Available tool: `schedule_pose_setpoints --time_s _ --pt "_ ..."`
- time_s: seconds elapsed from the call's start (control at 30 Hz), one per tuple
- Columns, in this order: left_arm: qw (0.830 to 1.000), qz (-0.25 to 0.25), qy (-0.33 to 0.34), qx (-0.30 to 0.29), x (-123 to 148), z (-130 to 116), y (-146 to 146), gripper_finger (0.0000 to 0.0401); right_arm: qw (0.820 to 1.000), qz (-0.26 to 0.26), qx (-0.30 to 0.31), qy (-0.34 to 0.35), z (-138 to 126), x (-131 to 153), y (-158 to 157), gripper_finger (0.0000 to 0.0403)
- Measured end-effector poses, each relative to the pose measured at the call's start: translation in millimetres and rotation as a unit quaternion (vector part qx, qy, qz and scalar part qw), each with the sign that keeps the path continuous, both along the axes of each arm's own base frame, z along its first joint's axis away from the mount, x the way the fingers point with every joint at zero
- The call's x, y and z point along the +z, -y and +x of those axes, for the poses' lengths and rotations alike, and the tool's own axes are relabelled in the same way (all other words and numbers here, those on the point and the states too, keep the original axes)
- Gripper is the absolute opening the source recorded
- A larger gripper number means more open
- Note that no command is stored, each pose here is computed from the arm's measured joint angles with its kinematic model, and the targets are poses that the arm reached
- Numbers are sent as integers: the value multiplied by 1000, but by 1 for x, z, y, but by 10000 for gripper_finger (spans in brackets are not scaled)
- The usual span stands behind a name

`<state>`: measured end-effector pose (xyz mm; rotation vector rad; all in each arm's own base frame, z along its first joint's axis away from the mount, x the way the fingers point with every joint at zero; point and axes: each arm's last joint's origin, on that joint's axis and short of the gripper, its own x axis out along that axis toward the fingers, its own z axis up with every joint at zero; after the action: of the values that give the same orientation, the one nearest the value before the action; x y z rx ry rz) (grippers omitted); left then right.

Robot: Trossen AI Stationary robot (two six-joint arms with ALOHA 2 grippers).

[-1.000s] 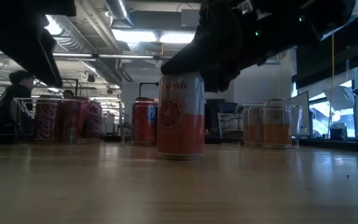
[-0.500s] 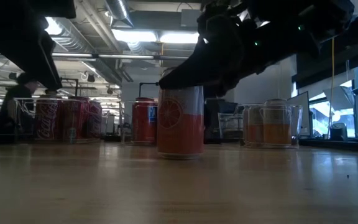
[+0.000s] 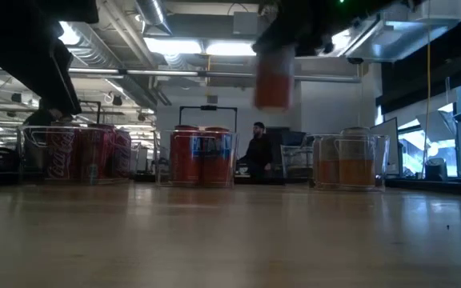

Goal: Sort soda cans
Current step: Put the white soda can into the right transparent bin

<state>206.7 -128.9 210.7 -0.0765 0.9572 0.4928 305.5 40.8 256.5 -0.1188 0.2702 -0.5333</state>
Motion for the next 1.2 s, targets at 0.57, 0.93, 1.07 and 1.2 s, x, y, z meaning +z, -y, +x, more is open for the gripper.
schedule_pose_setpoints --time_s 0.57,0.93,1.07,1.2 --pt "998 3 37 -40 3 9 6 300 963 14 -268 -6 -30 2 167 285" --pt "998 32 50 -38 4 10 4 300 950 23 -310 -21 -23 -34 209 285" --pt "997 32 51 -38 4 10 4 300 948 26 -315 -29 -20 -44 213 285" --pt "997 32 52 -38 4 10 5 300 945 32 -324 -31 -19 -49 214 285"
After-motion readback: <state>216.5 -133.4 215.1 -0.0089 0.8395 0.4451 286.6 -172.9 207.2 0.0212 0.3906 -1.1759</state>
